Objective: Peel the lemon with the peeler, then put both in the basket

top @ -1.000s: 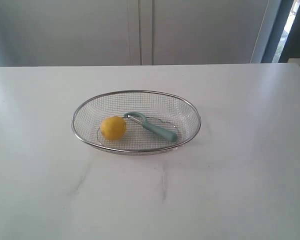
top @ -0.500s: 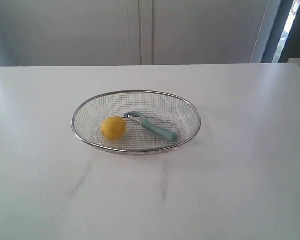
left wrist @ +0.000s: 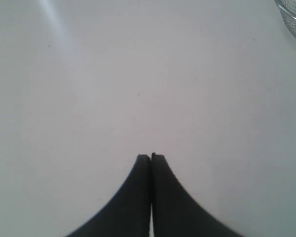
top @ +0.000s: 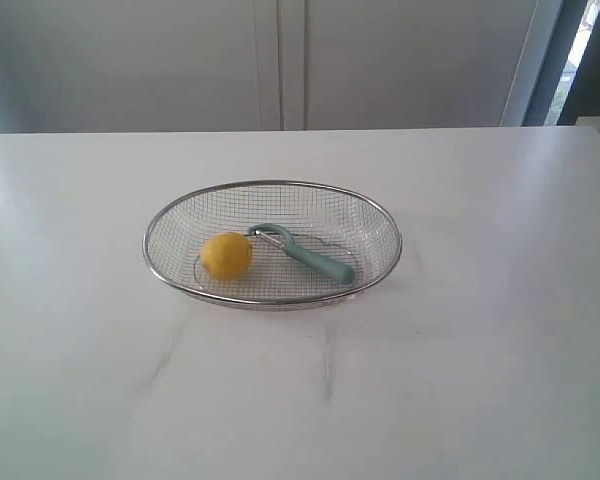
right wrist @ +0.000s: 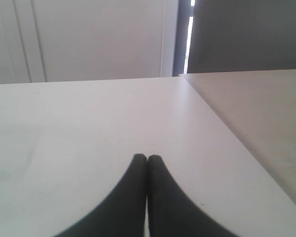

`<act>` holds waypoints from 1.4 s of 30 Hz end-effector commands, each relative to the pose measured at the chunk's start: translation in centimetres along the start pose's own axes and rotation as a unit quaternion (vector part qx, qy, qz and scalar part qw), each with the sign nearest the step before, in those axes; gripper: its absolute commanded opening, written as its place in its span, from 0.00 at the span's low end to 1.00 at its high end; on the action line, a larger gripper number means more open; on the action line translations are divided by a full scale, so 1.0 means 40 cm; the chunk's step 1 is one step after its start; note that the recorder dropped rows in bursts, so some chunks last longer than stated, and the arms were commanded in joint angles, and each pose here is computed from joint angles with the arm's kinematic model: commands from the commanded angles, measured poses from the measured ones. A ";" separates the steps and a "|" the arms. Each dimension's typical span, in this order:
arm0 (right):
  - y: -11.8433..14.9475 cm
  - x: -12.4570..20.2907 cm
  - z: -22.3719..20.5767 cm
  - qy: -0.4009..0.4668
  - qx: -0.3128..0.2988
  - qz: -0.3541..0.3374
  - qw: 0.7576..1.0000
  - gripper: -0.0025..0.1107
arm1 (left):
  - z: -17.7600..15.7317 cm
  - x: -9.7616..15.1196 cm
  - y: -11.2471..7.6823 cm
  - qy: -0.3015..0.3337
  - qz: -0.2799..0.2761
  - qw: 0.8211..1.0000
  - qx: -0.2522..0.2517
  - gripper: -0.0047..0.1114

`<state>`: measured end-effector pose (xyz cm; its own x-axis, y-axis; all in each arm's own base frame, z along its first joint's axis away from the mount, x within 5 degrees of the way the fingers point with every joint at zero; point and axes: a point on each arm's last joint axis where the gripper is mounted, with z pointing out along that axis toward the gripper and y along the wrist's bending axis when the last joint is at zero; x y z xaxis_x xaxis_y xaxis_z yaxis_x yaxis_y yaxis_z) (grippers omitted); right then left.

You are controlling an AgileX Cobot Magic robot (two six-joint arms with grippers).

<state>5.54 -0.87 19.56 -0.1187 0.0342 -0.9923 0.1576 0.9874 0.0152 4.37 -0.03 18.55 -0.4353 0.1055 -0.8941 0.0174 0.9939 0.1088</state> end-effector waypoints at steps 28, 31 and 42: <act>-0.001 0.002 0.000 -0.004 0.002 0.000 1.000 0.02 | 0.040 0.055 -0.007 0.003 -0.025 1.000 0.002 0.04; -0.001 0.002 0.000 -0.004 0.002 0.000 1.000 0.02 | 0.040 0.055 -0.007 0.003 -0.025 1.000 0.002 0.04; -0.001 0.002 0.000 -0.004 0.002 0.000 1.000 0.02 | 0.040 0.056 -0.007 0.004 -0.025 1.000 0.002 0.04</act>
<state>5.54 -0.87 19.56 -0.1187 0.0342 -0.9923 0.1576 0.9874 0.0152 4.86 0.02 16.09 -0.4362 0.0751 -0.8967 0.0034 0.9966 0.0819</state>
